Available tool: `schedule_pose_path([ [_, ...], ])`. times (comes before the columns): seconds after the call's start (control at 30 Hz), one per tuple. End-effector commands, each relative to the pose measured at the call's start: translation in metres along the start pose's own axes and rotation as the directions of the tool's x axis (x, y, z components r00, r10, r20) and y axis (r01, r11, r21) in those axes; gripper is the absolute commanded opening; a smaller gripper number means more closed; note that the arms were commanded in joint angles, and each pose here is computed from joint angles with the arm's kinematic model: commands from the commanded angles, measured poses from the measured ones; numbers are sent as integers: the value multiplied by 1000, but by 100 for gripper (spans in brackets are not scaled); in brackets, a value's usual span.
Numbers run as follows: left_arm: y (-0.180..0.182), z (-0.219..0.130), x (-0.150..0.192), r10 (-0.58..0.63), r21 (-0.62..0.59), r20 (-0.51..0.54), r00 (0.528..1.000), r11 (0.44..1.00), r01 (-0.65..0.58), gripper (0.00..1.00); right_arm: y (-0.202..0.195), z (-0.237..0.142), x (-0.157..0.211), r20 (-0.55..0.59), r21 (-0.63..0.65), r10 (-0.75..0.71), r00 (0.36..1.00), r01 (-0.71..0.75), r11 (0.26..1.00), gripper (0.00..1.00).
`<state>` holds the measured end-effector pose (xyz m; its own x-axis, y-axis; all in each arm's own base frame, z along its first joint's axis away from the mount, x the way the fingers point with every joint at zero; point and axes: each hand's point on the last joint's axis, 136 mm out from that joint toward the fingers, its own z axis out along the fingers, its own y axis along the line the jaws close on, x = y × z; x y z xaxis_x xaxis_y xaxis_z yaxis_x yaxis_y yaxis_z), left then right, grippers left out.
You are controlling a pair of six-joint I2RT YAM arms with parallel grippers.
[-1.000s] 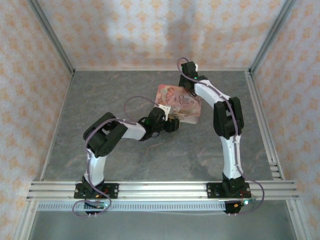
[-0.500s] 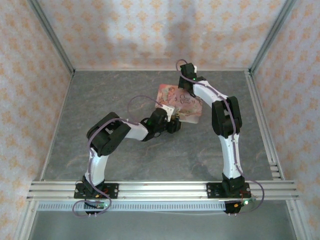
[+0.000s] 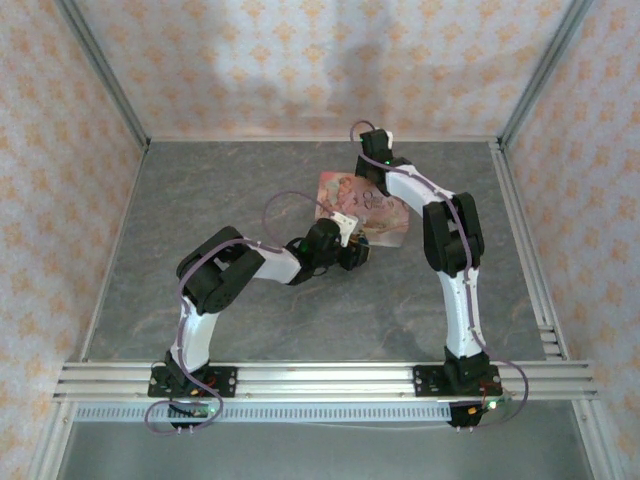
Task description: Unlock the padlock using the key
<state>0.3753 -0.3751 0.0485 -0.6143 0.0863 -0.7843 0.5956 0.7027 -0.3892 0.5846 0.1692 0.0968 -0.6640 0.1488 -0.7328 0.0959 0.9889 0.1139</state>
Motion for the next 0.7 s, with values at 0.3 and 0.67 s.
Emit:
schedule_pose_path([
  [0.3,-33,-5,-56,-11,136,200,980,991,-17,38,-7,7,73,-188,39,-39,981,47,998,0],
  [0.67,-31,-6,-63,-65,145,233,970,989,32,44,-8,6,76,-190,35,-34,981,41,999,0],
])
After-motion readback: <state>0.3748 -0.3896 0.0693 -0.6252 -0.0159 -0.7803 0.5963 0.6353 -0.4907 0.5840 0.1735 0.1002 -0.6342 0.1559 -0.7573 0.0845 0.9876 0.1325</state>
